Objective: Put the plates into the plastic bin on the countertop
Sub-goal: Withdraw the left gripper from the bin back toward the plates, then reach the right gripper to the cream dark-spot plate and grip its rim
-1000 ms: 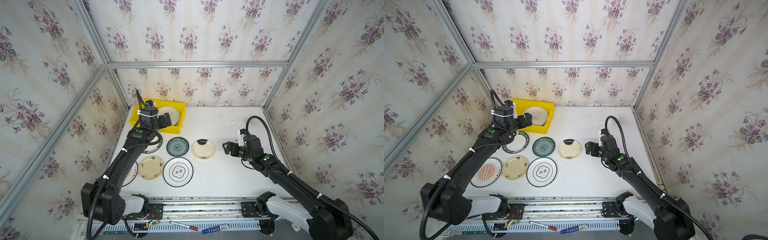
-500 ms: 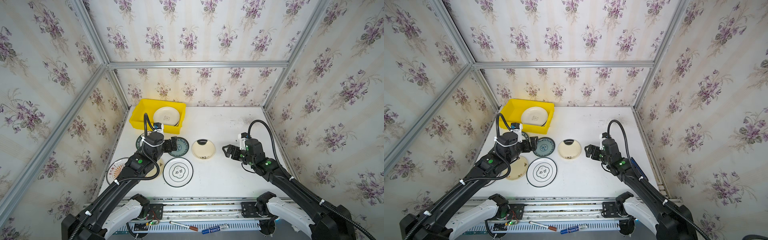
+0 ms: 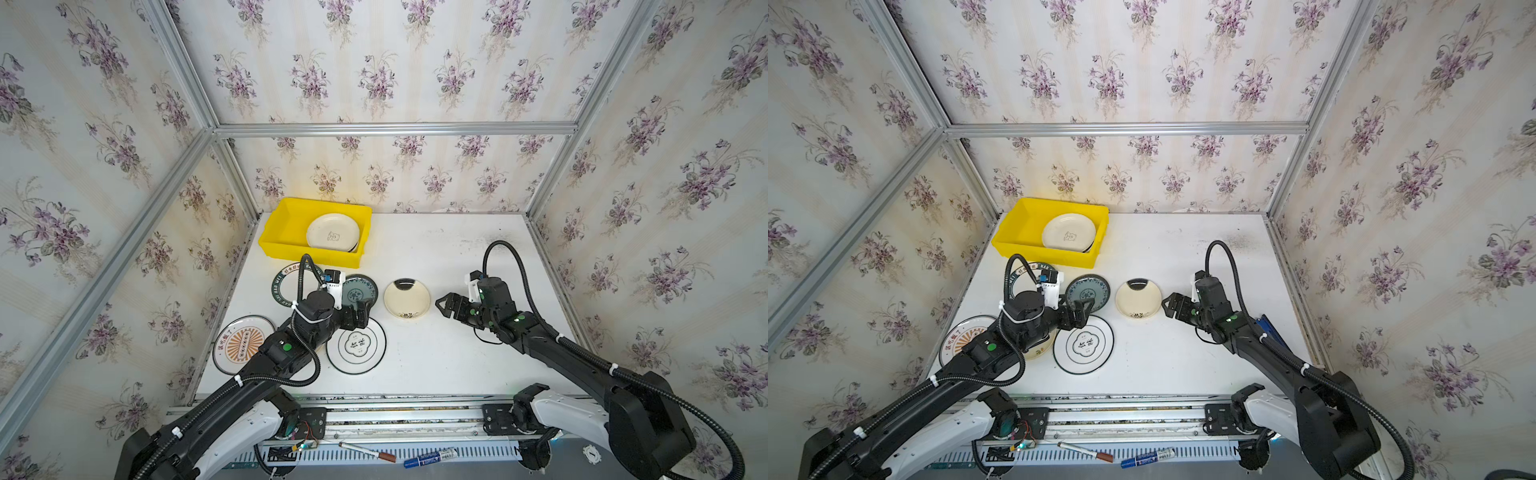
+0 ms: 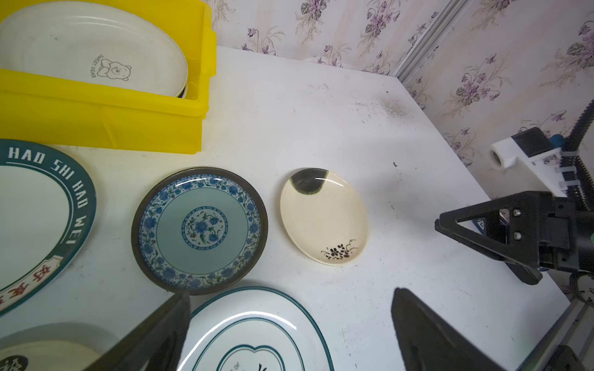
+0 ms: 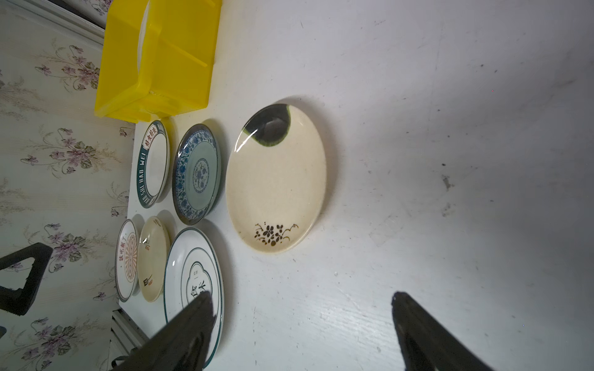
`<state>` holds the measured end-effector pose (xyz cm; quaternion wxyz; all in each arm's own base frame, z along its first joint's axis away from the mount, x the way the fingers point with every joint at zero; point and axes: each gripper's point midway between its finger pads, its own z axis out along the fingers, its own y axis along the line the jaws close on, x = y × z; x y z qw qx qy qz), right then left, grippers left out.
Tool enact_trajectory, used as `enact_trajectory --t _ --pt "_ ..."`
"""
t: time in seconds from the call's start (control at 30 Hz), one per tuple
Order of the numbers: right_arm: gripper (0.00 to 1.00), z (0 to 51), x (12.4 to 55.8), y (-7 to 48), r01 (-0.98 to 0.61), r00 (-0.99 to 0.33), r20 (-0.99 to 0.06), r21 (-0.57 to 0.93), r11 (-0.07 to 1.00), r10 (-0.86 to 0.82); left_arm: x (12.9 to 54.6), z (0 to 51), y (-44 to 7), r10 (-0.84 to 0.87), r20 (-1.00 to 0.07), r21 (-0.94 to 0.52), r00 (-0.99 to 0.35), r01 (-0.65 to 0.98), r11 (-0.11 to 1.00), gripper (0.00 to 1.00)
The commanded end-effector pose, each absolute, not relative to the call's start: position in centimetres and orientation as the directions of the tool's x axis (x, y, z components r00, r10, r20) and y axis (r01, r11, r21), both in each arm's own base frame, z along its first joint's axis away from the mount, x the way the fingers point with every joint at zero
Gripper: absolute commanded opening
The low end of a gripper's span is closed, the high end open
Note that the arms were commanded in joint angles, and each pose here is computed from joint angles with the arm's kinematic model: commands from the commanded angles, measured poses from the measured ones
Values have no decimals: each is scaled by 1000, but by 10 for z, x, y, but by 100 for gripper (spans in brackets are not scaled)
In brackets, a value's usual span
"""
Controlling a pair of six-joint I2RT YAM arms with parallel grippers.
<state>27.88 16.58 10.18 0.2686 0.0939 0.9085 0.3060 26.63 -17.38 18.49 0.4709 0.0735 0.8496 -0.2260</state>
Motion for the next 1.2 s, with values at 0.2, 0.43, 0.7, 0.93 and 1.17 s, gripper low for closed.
enact_trajectory --t 0.2,0.43,0.7,0.93,1.17 --pt "88 91 304 171 3 -817 -459 601 799 349 268 173 -201 -21 -874 -288 -485 483 827 100" --pt "82 83 318 182 8 -829 -434 623 782 354 264 171 -197 -6 -889 -260 -457 494 829 100" --pt "71 73 330 191 8 -837 -418 637 771 353 263 171 -192 -3 -895 -245 -446 487 838 100" --pt "49 50 340 203 27 -869 -362 645 764 337 265 166 -191 8 -890 -236 -455 476 847 100" --pt "44 35 350 209 37 -877 -344 647 762 335 268 160 -192 27 -882 -223 -470 468 855 100"
